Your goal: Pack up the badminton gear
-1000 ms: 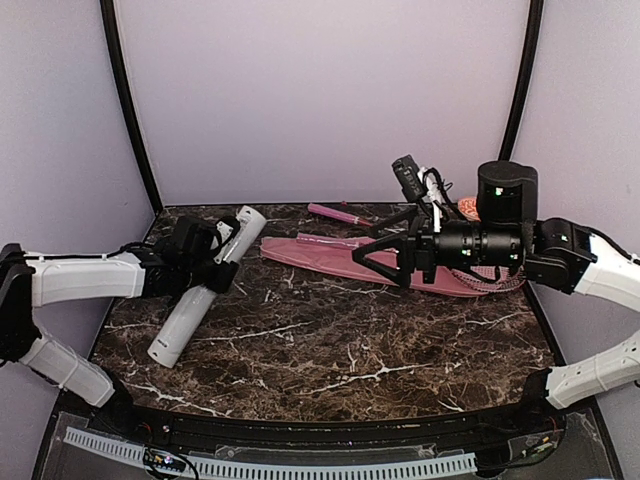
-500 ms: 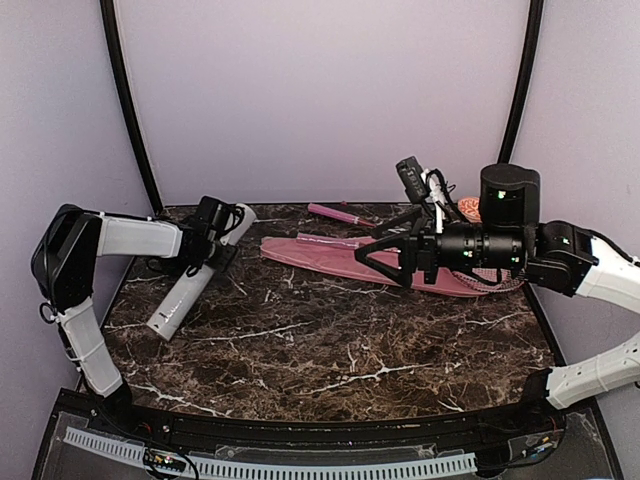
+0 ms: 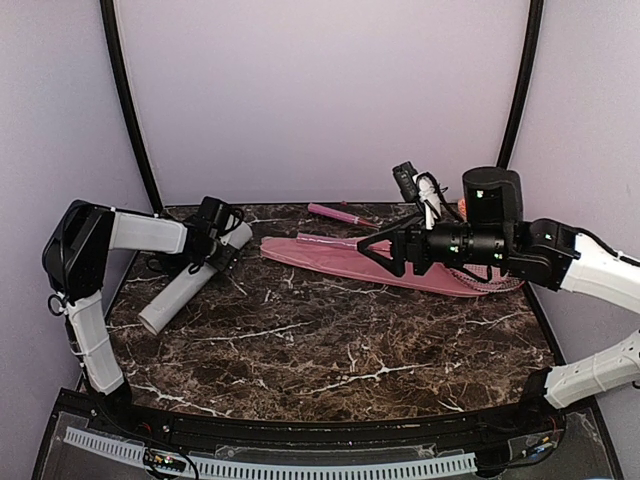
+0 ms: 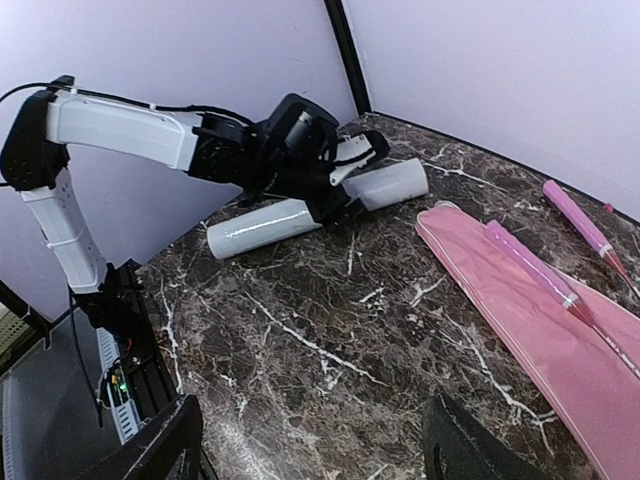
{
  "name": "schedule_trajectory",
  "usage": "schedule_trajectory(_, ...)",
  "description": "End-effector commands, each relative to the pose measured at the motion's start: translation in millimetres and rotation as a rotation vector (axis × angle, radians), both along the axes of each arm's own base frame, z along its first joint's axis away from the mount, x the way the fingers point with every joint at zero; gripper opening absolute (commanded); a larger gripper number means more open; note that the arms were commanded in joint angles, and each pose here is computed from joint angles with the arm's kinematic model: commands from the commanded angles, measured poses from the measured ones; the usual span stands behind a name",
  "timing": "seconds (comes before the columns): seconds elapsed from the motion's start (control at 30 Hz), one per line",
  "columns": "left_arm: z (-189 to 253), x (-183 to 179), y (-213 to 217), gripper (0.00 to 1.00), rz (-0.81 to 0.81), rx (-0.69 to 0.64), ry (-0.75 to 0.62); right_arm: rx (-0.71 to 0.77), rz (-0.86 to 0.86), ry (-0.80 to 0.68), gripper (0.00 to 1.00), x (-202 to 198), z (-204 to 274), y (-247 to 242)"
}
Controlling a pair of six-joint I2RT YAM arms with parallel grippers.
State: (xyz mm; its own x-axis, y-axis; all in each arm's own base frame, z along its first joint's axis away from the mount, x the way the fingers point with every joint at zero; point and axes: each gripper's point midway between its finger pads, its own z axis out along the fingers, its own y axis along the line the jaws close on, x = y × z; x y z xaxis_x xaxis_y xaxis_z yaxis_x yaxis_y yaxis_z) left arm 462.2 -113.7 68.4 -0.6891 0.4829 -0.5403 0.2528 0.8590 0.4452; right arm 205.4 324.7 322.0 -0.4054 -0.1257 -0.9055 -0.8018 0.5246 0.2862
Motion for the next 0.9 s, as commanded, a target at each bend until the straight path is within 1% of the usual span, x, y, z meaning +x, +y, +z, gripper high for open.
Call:
schedule_trajectory(0.0,37.9,7.3,-7.0,0.91,-0.016,-0.067,-0.074,-0.042,-0.074,0.053,0.74,25.5,-27.5,-8.8)
schedule_trajectory(0.07,50.6,5.6,-11.4,0.91,-0.029,-0.106,-0.1,-0.075,-0.092,0.077,0.73,36.2,-42.4,-11.3)
schedule_trajectory(0.23,86.2,-5.2,-32.2,0.91,-0.108,-0.236,-0.168,-0.246,-0.191,0.094,0.68,74.4,-87.1,-19.5)
schedule_trajectory(0.4,116.4,-20.2,-52.5,0.91,-0.18,-0.331,-0.221,-0.371,-0.208,0.099,0.61,104.5,-127.2,-10.5)
schedule_trajectory(0.5,123.0,-30.4,-63.4,0.91,-0.21,-0.365,-0.229,-0.357,-0.231,0.1,0.6,129.9,-128.7,-1.1)
schedule_trajectory(0.57,125.2,-39.4,-71.3,0.91,-0.235,-0.386,-0.226,-0.349,-0.26,0.132,0.6,154.0,-137.3,1.3)
schedule_trajectory(0.7,132.0,-59.1,-84.5,0.91,-0.277,-0.407,-0.241,-0.254,-0.35,0.213,0.59,211.0,-137.4,-6.1)
schedule_trajectory(0.73,134.8,-63.4,-86.7,0.91,-0.284,-0.41,-0.248,-0.242,-0.367,0.255,0.59,226.9,-147.4,-8.1)
schedule_trajectory(0.87,138.1,-74.8,-87.5,0.91,-0.288,-0.433,-0.258,-0.179,-0.434,0.35,0.64,284.5,-163.2,-17.5)
